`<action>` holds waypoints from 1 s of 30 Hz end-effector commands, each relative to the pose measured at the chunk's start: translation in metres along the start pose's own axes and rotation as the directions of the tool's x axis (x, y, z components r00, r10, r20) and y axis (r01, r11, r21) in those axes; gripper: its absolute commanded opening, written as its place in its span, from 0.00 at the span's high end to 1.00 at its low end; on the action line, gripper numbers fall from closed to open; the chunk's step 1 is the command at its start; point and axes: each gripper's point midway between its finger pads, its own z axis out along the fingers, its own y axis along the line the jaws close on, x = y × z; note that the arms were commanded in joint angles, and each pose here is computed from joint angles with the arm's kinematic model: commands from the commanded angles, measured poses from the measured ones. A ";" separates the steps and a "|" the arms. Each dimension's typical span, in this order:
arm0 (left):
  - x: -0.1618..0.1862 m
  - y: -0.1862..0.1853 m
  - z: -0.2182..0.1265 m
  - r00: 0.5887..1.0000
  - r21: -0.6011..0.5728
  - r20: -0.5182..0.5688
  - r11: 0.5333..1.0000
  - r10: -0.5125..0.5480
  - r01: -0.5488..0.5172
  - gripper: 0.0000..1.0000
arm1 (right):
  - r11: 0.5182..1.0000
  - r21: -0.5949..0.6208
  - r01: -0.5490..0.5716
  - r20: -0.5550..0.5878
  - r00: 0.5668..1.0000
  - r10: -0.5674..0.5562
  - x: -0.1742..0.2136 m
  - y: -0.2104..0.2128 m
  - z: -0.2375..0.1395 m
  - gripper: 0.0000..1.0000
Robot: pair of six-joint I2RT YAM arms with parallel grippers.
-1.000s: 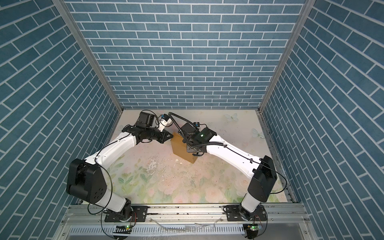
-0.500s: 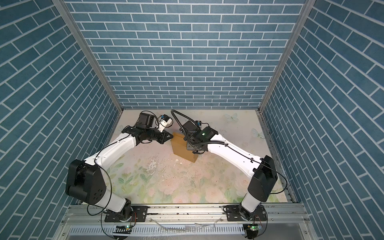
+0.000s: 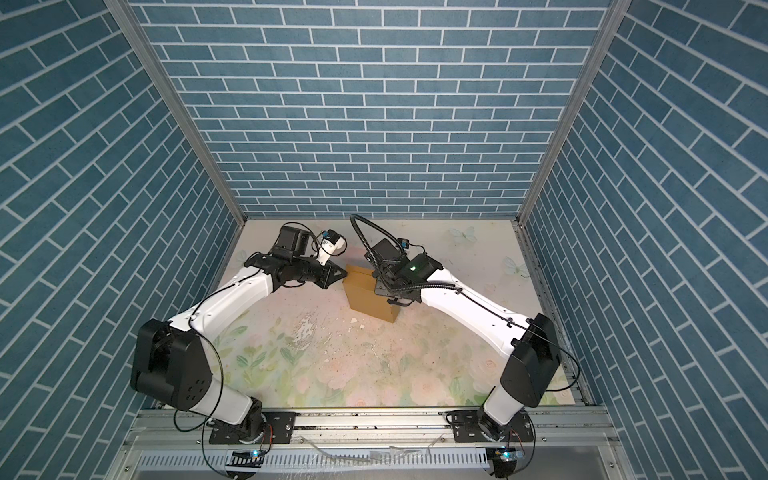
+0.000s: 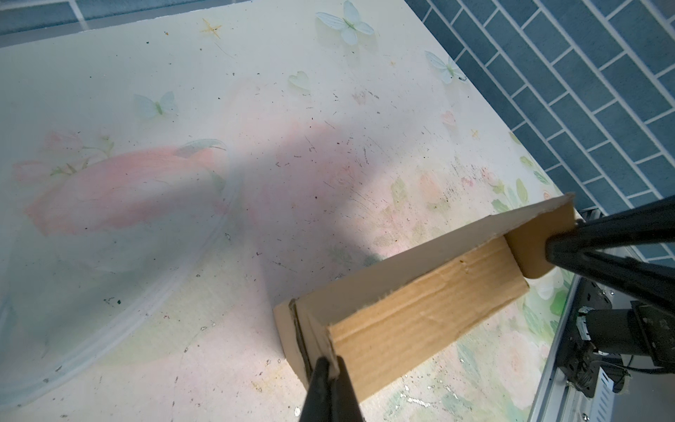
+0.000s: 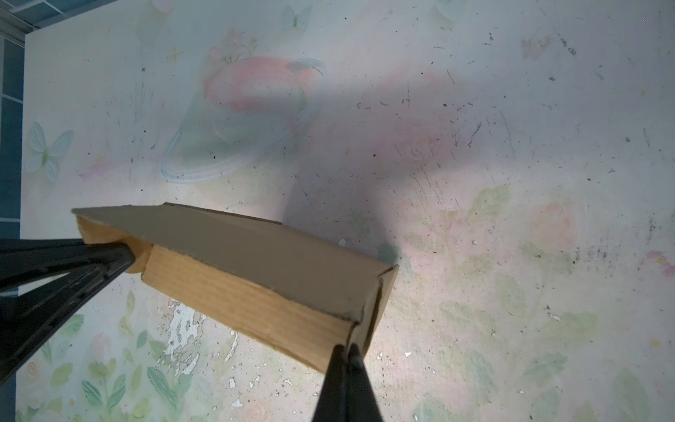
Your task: Fold the paper box
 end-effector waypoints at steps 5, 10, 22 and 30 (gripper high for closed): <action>0.028 -0.010 0.011 0.995 0.038 -0.094 0.999 -0.036 0.039 0.98 | 0.997 -0.048 -0.067 0.005 0.998 0.068 0.001 0.004 -0.003 1.00; 0.028 -0.010 0.011 0.995 0.037 -0.095 0.999 -0.035 0.038 0.98 | 0.996 -0.019 -0.085 -0.003 0.996 0.085 0.009 -0.008 0.005 1.00; 0.029 -0.009 0.013 0.994 0.038 -0.099 0.998 -0.039 0.043 0.98 | 0.994 -0.039 -0.102 -0.012 0.995 0.101 0.012 -0.006 0.009 1.00; 0.028 -0.009 0.012 0.995 0.036 -0.098 0.999 -0.037 0.041 0.98 | 0.995 0.040 -0.089 -0.005 0.996 0.090 0.008 -0.019 0.005 0.81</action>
